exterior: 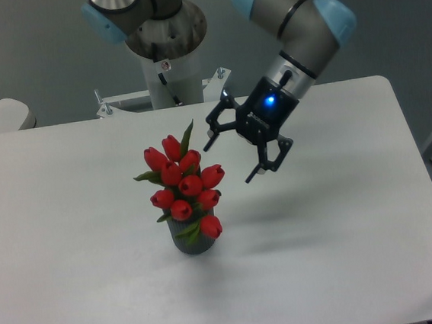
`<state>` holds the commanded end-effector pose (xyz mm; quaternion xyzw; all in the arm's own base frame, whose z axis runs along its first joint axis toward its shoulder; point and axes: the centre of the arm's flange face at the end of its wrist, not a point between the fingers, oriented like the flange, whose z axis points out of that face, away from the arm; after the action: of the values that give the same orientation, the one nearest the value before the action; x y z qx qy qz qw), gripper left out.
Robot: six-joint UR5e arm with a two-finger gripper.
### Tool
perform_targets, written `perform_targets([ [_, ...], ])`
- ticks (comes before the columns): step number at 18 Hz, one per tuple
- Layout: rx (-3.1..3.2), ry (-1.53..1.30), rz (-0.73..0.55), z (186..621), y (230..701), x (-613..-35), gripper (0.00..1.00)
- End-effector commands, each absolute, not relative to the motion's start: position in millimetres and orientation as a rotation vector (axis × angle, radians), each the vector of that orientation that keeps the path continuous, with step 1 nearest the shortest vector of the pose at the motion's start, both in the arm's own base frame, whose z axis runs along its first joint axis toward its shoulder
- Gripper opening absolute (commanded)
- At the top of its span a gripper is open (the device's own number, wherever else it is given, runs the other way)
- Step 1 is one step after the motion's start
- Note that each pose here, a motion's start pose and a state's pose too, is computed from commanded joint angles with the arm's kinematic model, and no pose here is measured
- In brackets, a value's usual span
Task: Pick up the flowers from the vase
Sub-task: 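Lower the gripper around the tulip stems and close it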
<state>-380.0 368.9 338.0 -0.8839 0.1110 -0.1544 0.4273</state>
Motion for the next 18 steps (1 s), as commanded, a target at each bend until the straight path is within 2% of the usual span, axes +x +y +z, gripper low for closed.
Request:
perform_targets([
  [6,-2.125,0.365,-0.321,323.8,386.4,-353.9,1.00],
  [18,-2.064,0.336,-0.349,318.6,404.0,-354.0,1.00],
])
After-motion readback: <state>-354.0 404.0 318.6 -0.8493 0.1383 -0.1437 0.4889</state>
